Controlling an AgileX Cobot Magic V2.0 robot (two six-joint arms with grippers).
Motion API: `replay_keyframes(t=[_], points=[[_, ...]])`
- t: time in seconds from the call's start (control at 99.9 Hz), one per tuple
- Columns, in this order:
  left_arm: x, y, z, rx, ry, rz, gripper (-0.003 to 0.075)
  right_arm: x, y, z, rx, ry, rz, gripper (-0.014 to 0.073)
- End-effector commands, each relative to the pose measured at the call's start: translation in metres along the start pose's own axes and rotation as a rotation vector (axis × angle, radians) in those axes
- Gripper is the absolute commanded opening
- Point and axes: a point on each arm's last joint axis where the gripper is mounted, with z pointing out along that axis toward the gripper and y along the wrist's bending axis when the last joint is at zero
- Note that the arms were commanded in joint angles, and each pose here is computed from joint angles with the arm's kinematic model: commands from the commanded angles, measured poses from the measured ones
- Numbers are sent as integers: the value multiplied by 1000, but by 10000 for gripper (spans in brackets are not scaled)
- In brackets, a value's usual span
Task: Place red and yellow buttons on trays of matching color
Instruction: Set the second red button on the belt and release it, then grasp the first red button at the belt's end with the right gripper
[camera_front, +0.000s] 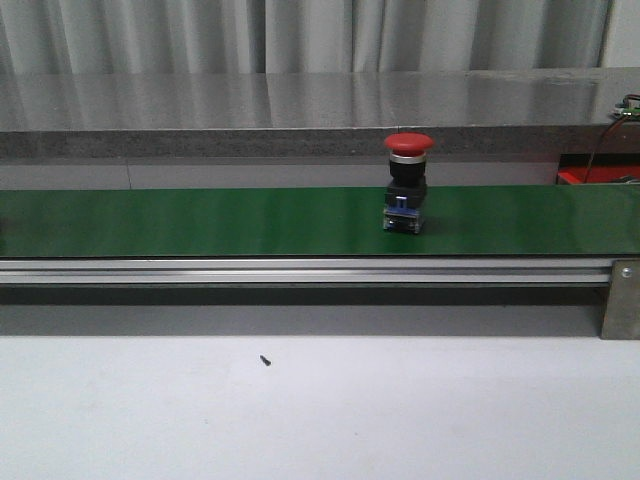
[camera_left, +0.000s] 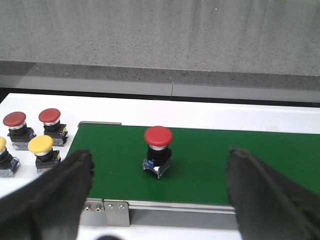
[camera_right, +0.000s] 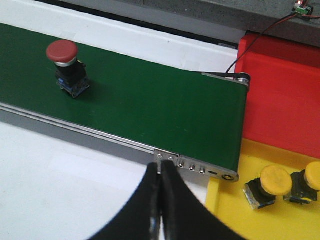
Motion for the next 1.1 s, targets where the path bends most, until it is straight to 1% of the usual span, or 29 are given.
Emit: replay_keyframes(t=[0.0,0.05,0.07,0.1,0.12,0.14,0.15,0.26,0.4,0.43,0.47,0.5,0.52,0.54,0.55,0.57,0.6,0.61,0.62,0.64,0.65,0.66,0.67,0.69,0.74,0.881,1.091], points=[[-1,-1,-9,3,-86,-18,328,-13,-2,-5,31,-100,-6,-96],[5,-1,-11,3,-84,-18,199,-13,-2,-5,31,-101,-6,-96],[8,-1,-10,3,-80,-18,166,-13,-2,-5,31,-101,-6,-96],[11,-1,-11,3,-77,-18,85,-13,-2,-5,31,-101,-6,-96],[13,-1,-10,3,-71,-19,38,-13,-2,-5,32,-102,-6,-96],[15,-1,-10,3,-66,-19,7,-13,-2,-5,31,-102,-6,-96],[16,-1,-10,3,-64,-19,-22,-13,-2,-5,31,-102,-6,-96],[23,0,-7,2,-44,-23,-19,-13,-2,-5,31,-103,-5,-96],[22,0,-7,2,-54,-25,-19,-13,-2,-5,28,-102,-3,-90],[22,0,-7,1,-56,-25,-19,-13,-2,-5,24,-96,-1,-83],[21,0,-7,1,-58,-25,-19,-12,-1,-5,16,-91,5,-47],[21,0,-7,1,-58,-25,-19,-12,-1,-5,10,-85,9,-4],[21,0,-7,1,-58,-25,-20,-12,0,-5,7,-83,10,53],[21,0,-7,1,-58,-25,-19,-12,0,-5,4,-82,13,87],[21,0,-7,1,-58,-25,-19,-12,0,-5,4,-82,14,125],[21,0,-7,1,-58,-25,-19,-12,0,-5,2,-82,16,165],[21,0,-7,1,-58,-25,-19,-12,0,-5,1,-84,18,277],[21,0,-7,1,-58,-25,-19,-12,0,-5,0,-85,20,300],[21,0,-7,1,-58,-25,-19,-12,0,-5,1,-87,20,347],[21,0,-7,1,-58,-25,-19,-12,0,-5,2,-90,21,392],[21,0,-7,1,-58,-25,-20,-12,0,-5,1,-89,21,436],[21,0,-7,0,-60,-25,-19,-12,0,-5,2,-91,21,457],[21,0,-7,0,-60,-25,-19,-13,0,-4,3,-91,22,497],[21,0,-7,0,-60,-25,-19,-13,0,-4,4,-92,22,550],[21,0,-7,0,-60,-25,-20,-15,-2,0,3,-82,25,640],[21,0,-7,0,-60,-25,-19,-24,-6,17,-17,-28,50,584],[21,0,-7,0,-60,-25,-20,-44,-18,59,-38,79,80,584]])
